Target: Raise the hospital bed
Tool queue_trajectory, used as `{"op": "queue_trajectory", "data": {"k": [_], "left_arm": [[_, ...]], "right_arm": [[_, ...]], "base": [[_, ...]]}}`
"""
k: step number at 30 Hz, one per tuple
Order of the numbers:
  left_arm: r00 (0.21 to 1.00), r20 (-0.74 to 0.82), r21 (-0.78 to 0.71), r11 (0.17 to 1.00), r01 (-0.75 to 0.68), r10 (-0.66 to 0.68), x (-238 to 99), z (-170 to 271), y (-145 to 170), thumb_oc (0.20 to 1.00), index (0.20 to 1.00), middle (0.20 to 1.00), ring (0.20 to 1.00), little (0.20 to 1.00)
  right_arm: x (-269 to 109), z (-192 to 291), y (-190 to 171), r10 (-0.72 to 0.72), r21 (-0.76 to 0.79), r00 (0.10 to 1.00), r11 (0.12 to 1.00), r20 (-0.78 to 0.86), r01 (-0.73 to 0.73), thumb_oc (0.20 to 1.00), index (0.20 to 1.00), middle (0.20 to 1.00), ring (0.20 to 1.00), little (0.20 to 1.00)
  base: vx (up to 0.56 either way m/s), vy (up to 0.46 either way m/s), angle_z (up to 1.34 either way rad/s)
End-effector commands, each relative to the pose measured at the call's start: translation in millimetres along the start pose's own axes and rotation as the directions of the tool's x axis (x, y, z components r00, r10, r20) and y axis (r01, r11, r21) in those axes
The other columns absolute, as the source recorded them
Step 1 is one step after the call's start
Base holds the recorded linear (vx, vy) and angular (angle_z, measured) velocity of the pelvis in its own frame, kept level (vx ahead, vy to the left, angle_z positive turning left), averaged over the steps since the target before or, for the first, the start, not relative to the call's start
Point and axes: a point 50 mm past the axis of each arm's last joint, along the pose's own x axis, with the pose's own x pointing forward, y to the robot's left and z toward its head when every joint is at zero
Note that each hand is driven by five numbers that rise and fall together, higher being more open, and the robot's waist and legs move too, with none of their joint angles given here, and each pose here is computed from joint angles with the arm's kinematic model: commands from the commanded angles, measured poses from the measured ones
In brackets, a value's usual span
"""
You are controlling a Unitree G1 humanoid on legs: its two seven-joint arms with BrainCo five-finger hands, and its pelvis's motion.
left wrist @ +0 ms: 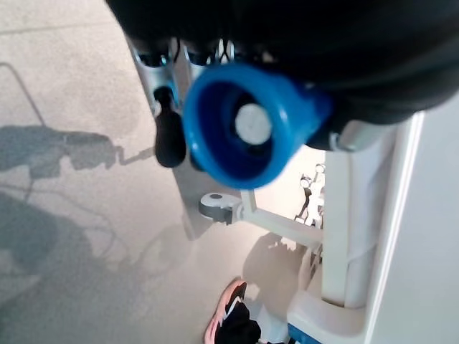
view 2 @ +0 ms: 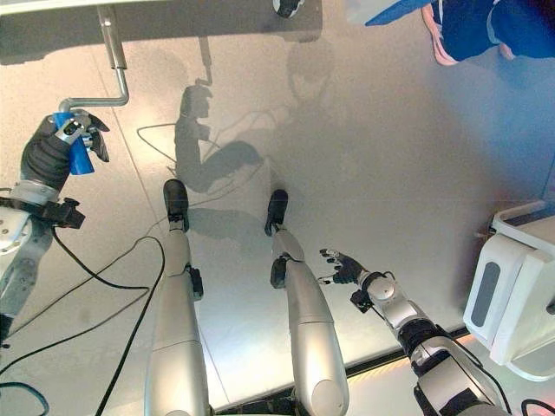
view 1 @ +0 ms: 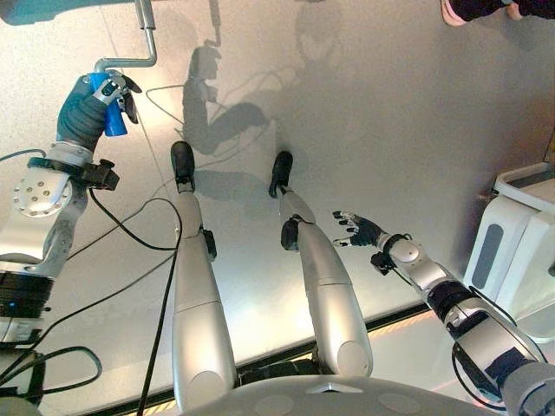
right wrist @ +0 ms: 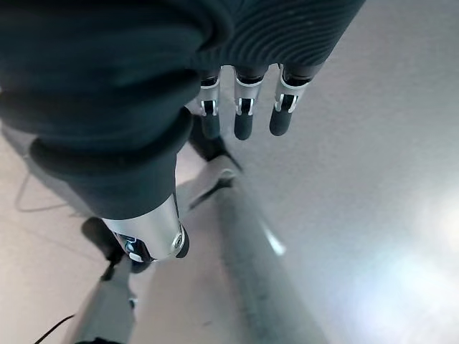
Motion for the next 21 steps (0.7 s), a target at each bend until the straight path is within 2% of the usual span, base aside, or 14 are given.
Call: {"op": "queue_trajectory", "data": {"k": [1, 4, 8, 10, 17, 21], "left_arm": [[0.997, 0.067, 0.072, 0.996, -0.043, 0.038, -21, 0, 4, 0.200, 0.200, 0.200, 0.200, 0.200], [0.987, -0.012, 0.089, 0.984, -0.155, 0.157, -19, -23, 16, 0.200, 0.200, 0.200, 0.200, 0.200], [0.975, -0.048, 0.083, 0.974, -0.212, 0.217, -10, -34, 20, 0.200, 0.200, 0.200, 0.200, 0.200], [0.962, -0.058, 0.070, 0.963, -0.261, 0.265, 4, -37, 21, 0.200, 0.200, 0.200, 0.200, 0.200], [0.939, -0.118, 0.101, 0.945, -0.312, 0.323, 39, -39, 29, 0.200, 0.200, 0.200, 0.200, 0.200], [0.905, -0.226, 0.148, 0.931, -0.334, 0.361, 54, -49, 38, 0.200, 0.200, 0.200, 0.200, 0.200]], "right_arm": [[-19, -31, 2, 0.017, 0.005, 0.997, 1.000, -0.080, -0.017, 1.000, 1.000, 1.000, 1.000, 1.000], [-17, -27, -1, 0.014, -0.005, 0.998, 1.000, -0.067, -0.014, 1.000, 1.000, 1.000, 1.000, 1.000], [-15, -21, -2, 0.014, -0.013, 0.999, 1.000, -0.048, -0.015, 1.000, 1.000, 1.000, 1.000, 1.000], [-12, -14, -4, 0.015, -0.020, 0.999, 1.000, -0.030, -0.016, 1.000, 1.000, 1.000, 1.000, 1.000], [-6, -8, -1, 0.035, -0.013, 0.999, 0.999, -0.022, -0.035, 1.000, 1.000, 1.000, 1.000, 1.000], [0, 5, 2, 0.069, -0.019, 0.998, 0.997, 0.010, -0.069, 1.000, 1.000, 1.000, 1.000, 1.000]], "base": [[0.01, 0.029, 0.03], [0.01, 0.065, -0.02], [0.01, 0.053, 0.00], [0.01, 0.067, 0.03], [0.02, 0.049, 0.12], [0.01, 0.053, -0.04]]}}
